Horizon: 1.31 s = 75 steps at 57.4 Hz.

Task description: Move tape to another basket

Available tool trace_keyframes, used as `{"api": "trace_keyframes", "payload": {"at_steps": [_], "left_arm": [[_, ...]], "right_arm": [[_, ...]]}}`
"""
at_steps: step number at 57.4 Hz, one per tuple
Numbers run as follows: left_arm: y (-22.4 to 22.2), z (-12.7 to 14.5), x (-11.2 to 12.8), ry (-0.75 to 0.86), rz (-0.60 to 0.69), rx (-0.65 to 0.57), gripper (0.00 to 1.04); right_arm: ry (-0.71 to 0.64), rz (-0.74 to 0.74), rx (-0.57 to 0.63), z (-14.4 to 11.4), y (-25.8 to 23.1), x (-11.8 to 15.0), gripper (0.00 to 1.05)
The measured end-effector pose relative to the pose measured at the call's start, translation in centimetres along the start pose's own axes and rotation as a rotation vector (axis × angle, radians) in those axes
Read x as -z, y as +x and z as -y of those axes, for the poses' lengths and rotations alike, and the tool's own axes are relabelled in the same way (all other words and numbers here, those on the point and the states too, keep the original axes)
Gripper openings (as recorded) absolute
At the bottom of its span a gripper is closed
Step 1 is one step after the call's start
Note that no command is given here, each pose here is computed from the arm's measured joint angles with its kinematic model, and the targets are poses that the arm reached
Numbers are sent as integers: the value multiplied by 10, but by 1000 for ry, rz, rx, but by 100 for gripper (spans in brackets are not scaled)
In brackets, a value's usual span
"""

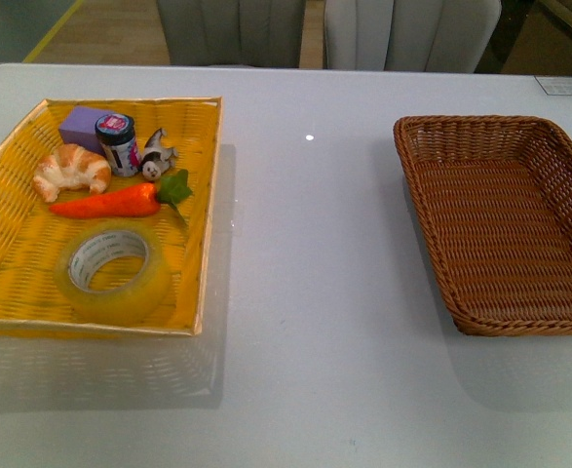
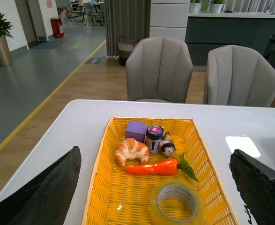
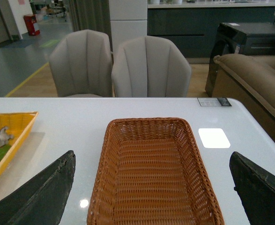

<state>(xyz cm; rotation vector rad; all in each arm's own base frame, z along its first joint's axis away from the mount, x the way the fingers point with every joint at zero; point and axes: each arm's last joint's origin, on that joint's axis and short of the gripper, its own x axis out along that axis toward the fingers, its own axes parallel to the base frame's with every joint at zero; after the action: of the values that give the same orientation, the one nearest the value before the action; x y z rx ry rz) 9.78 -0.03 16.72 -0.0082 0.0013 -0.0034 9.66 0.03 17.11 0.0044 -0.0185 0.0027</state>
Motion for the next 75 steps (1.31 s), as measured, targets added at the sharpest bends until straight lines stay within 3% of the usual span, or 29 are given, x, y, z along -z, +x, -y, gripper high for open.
{"api": "trace_keyframes", "payload": {"at_steps": [36,38,41,44,47,59,66,75], "left_arm": [[0,0,0,0,0,1,96],[0,0,1,-2,-67,37,96],[2,1,-2,-41,-327,144,96],[7,1,-5,-77,-500,187,96],[16,1,-5,-91,-569,193,96],[70,-3,-6,-54,-553,167,96],[112,-6,9,-40,-559,148,96],[168,-4,47,-31,-639,104,96]], "right_arm": [[0,0,0,0,0,0,96],[0,-1,0,0,0,0,96],[0,0,1,0,0,0,96],[0,0,-1,0,0,0,96],[0,0,-1,0,0,0,96],[0,0,-1,0,0,0,96],[0,0,-1,0,0,0,96],[0,0,-1,0,0,0,96]]}}
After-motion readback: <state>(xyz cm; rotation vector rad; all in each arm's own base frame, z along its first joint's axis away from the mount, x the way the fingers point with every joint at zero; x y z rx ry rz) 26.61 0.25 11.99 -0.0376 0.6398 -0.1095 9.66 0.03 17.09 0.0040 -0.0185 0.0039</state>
